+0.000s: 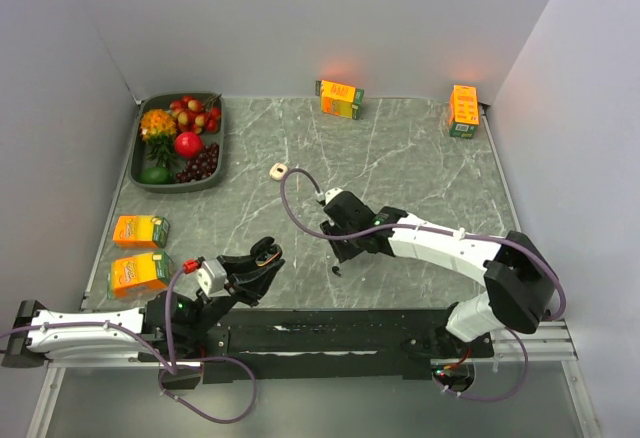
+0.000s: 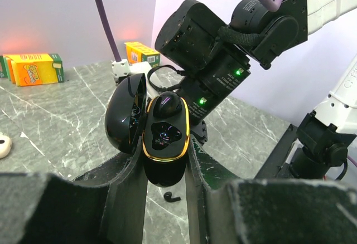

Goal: Insert the wireless bluetooth earbuds into the charging case
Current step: Pick up the earbud from the center of the board.

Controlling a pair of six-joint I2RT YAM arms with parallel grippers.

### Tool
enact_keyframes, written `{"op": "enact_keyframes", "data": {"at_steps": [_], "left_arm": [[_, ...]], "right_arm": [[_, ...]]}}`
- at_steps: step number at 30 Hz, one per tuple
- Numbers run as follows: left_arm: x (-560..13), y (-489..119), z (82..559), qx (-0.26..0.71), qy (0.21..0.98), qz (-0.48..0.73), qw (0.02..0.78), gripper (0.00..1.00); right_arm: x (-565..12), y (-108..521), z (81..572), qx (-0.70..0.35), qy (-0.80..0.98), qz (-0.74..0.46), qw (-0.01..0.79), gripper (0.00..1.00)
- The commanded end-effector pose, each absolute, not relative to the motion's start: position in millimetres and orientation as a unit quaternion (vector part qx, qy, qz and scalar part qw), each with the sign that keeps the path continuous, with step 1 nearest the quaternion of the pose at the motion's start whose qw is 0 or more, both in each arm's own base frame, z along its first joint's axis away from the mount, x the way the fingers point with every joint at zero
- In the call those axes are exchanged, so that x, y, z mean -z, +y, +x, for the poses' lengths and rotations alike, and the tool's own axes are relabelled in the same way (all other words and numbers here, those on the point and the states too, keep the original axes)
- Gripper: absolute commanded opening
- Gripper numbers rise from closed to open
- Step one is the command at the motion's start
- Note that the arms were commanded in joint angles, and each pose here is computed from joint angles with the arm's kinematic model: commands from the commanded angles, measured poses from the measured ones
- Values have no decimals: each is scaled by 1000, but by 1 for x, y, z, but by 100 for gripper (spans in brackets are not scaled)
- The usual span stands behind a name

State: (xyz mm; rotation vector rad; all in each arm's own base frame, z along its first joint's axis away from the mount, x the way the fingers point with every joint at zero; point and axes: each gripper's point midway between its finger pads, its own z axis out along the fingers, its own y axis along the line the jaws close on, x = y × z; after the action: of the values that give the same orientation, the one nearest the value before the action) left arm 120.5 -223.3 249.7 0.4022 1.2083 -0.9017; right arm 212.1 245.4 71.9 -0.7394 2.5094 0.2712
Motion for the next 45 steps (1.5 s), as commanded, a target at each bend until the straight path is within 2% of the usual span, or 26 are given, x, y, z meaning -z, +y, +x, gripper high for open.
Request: {"op": "enact_keyframes", "data": {"at_steps": [1,8,16,19,21,24,27,28,31,45], "left_arm": [[-254,-223,119,420,541,173,708,1],[-253,-225,118,419,541,177,708,1],[-252,-228,117,420,542,184,704,1],[-252,-227,117,420,541,184,705,1],[-252,-227,117,419,542,185,705,1],[-252,-227,117,420,542,184,704,1],[-251,-227,117,419,543,184,705,1],[-251,-227,118,418,543,183,705,1],[-250,-226,118,417,544,184,704,1],[-250,-228,116,428,549,178,696,1]], "right_arm": [[-74,262,197,-125,925,-277,228,45],[-62,270,184,-115,922,-306,206,54],[-50,273,185,-94,925,-310,201,57],[-53,276,187,-104,922,-307,213,73],[-56,277,189,-110,920,-302,224,77],[-54,279,191,-109,921,-303,221,76],[-49,278,192,-101,924,-299,217,70],[-49,279,192,-105,923,-300,218,65],[-46,278,189,-107,923,-304,211,60],[-26,275,190,-83,921,-330,188,57]]}}
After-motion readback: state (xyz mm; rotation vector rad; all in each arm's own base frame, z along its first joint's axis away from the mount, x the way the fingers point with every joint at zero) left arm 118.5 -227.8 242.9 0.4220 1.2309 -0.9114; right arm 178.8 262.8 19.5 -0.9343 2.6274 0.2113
